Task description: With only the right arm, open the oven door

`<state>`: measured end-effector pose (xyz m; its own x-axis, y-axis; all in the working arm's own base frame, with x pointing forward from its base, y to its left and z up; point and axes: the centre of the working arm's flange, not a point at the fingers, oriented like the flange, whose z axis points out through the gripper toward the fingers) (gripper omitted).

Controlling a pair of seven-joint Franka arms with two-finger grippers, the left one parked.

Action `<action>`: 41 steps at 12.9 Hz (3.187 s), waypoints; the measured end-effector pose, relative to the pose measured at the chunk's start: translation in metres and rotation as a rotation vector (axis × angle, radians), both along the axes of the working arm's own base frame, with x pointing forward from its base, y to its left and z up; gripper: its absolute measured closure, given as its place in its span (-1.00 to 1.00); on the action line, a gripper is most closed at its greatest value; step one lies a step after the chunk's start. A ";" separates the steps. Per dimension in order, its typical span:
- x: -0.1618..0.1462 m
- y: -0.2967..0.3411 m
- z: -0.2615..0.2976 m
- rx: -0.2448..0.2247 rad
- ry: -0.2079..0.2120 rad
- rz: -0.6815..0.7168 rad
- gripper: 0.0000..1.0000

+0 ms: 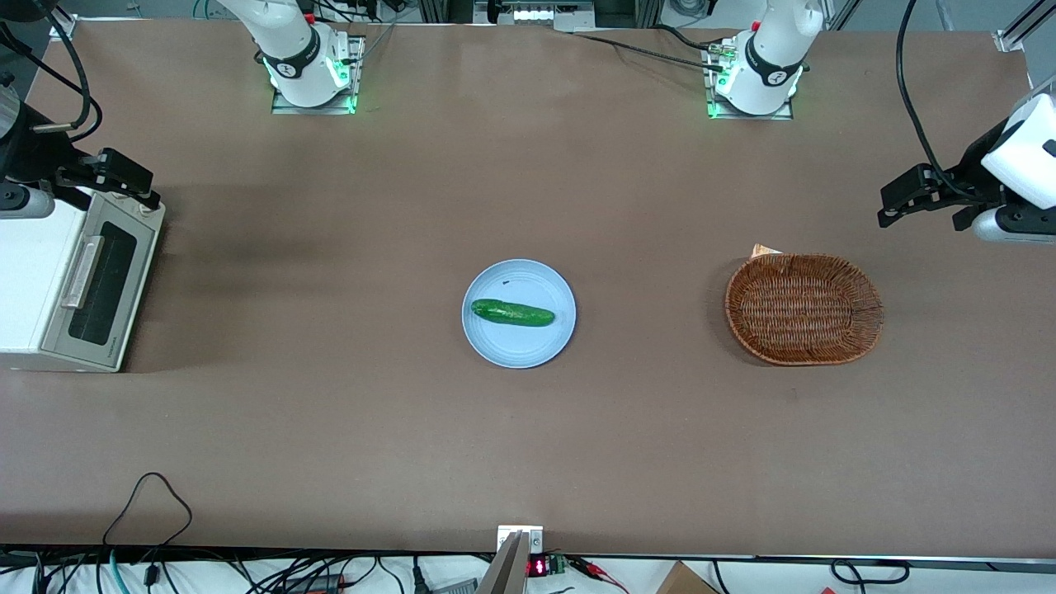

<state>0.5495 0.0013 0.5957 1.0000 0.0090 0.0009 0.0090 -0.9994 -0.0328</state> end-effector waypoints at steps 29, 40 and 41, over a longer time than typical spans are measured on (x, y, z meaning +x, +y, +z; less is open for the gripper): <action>-0.004 -0.004 0.002 0.001 0.028 -0.003 0.98; 0.001 -0.022 -0.007 -0.215 0.048 0.018 0.98; 0.004 -0.026 -0.015 -0.277 0.064 0.028 0.98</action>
